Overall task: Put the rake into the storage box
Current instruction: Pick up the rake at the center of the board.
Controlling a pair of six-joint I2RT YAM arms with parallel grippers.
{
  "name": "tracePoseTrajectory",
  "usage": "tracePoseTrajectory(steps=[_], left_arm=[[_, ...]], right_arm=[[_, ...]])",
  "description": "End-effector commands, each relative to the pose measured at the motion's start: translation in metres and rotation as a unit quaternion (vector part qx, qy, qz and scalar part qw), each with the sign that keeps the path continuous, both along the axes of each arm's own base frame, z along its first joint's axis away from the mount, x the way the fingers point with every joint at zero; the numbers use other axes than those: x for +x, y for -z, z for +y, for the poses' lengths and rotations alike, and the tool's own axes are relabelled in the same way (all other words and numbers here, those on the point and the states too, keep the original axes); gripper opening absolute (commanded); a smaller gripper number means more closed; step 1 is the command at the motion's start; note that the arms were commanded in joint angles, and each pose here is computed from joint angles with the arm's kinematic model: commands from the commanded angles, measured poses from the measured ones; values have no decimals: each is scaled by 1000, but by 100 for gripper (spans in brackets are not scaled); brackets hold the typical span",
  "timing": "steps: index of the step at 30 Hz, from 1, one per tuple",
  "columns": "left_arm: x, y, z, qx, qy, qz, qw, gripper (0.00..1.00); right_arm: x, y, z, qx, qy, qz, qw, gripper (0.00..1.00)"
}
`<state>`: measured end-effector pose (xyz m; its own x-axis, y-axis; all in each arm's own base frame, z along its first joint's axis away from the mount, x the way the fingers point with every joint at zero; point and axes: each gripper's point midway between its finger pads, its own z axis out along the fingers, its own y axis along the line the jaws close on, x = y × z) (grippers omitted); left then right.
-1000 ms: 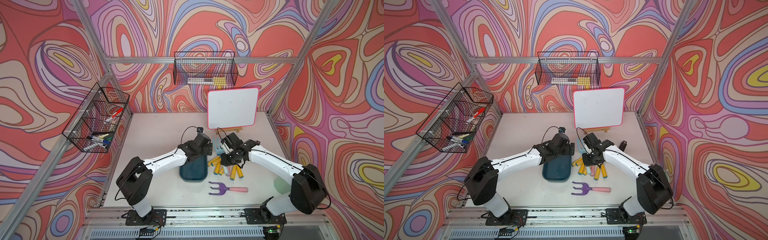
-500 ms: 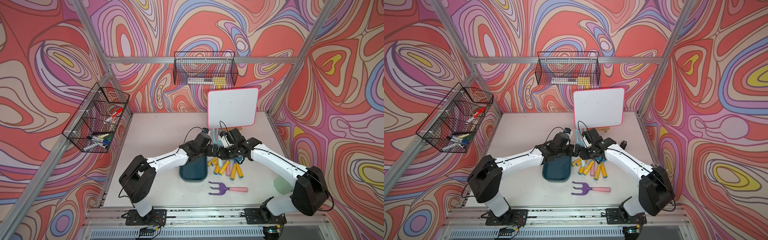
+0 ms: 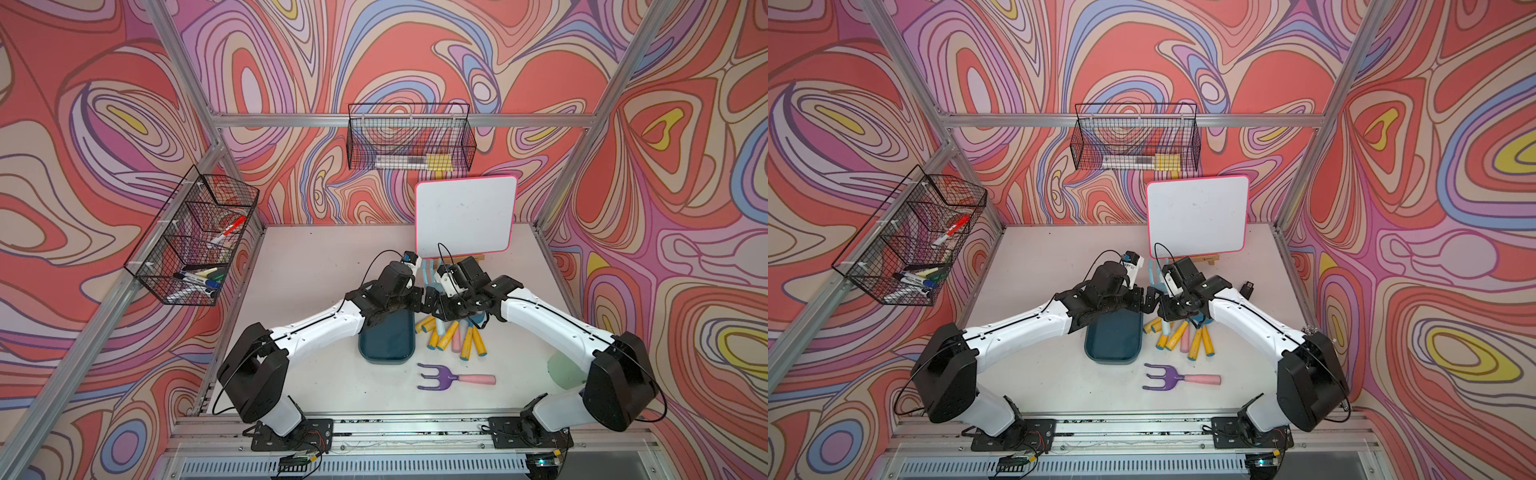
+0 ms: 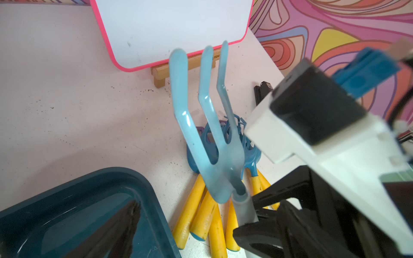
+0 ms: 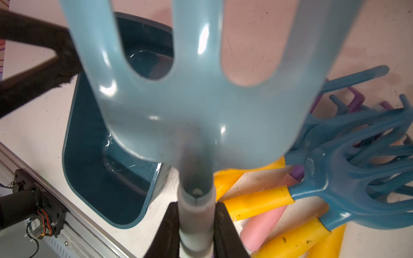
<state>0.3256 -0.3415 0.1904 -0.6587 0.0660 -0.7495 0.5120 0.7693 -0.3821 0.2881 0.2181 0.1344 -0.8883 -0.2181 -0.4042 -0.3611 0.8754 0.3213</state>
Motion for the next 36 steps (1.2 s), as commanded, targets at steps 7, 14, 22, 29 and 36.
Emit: tracePoseTrajectory(steps=[7, 14, 22, 29, 36], left_arm=[[9, 7, -30, -61, 36, 23, 997, 99], [28, 10, -21, -140, 21, 55, 988, 99], [35, 22, -33, -181, 17, 92, 979, 99], [37, 29, -27, -174, -7, 109, 979, 99], [38, 20, -17, -154, -17, 85, 984, 90]], right_arm=[[7, -16, 19, 37, -28, -27, 999, 0], [2, -22, 21, 52, -38, -31, 997, 0], [-1, -20, 24, 61, -42, -25, 997, 0], [-2, -20, 26, 66, -48, -25, 996, 0], [-3, -17, 25, 62, -48, -21, 997, 0]])
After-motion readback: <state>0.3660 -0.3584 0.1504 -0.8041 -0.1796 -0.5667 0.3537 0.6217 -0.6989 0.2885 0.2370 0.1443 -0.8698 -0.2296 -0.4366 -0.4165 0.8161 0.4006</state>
